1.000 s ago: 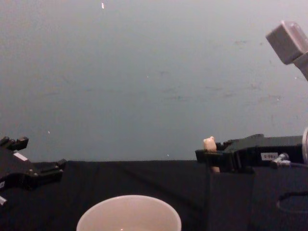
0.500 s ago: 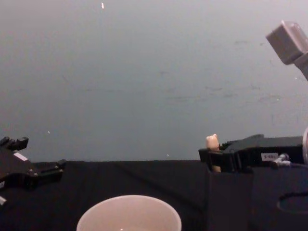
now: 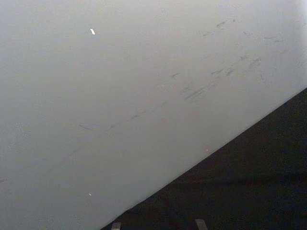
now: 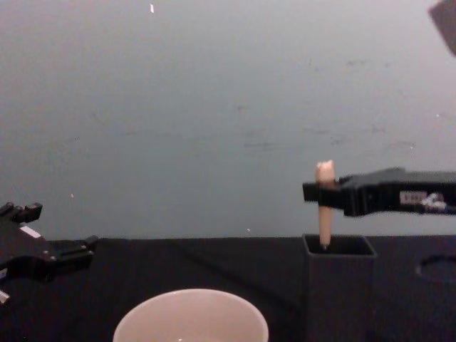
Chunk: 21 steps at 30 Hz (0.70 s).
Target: Pick up the stirring spoon with one hand, stir inside the cup, then place it back in its original position.
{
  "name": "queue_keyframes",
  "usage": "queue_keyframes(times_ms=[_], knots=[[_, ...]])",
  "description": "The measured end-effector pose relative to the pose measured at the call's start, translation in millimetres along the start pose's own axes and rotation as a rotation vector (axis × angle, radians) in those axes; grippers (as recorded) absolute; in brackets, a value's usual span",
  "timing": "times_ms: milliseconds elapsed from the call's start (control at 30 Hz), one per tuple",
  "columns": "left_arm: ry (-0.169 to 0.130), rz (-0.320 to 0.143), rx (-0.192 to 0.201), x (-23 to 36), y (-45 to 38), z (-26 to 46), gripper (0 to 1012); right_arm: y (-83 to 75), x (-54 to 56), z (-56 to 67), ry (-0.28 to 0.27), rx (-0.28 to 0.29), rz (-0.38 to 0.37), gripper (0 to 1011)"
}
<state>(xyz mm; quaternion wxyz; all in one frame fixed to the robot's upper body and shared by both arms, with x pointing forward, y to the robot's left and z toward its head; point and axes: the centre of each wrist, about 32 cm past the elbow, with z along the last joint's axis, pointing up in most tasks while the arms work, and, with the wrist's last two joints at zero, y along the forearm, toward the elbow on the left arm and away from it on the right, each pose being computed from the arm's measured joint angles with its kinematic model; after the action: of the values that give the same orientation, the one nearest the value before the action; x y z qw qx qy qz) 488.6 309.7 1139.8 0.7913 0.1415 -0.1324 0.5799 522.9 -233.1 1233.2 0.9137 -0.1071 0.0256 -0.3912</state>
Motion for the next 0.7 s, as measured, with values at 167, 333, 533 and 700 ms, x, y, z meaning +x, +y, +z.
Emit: queue_keyframes(times_ms=[167, 333, 533, 700], knots=[[0.000, 0.000, 0.000, 0.0, 0.0, 0.0, 1001, -6.9, -0.7, 11.2, 0.001, 0.052, -0.001, 212], [0.000, 0.000, 0.000, 0.0, 0.0, 0.0, 1001, -12.9, -1.7, 20.9, -0.002, 0.103, -0.001, 212], [0.000, 0.000, 0.000, 0.0, 0.0, 0.0, 1001, -16.6, -4.7, 31.2, -0.014, 0.165, 0.004, 212], [0.000, 0.000, 0.000, 0.0, 0.0, 0.0, 1001, -15.5, -8.0, 37.0, -0.020, 0.206, 0.016, 212]])
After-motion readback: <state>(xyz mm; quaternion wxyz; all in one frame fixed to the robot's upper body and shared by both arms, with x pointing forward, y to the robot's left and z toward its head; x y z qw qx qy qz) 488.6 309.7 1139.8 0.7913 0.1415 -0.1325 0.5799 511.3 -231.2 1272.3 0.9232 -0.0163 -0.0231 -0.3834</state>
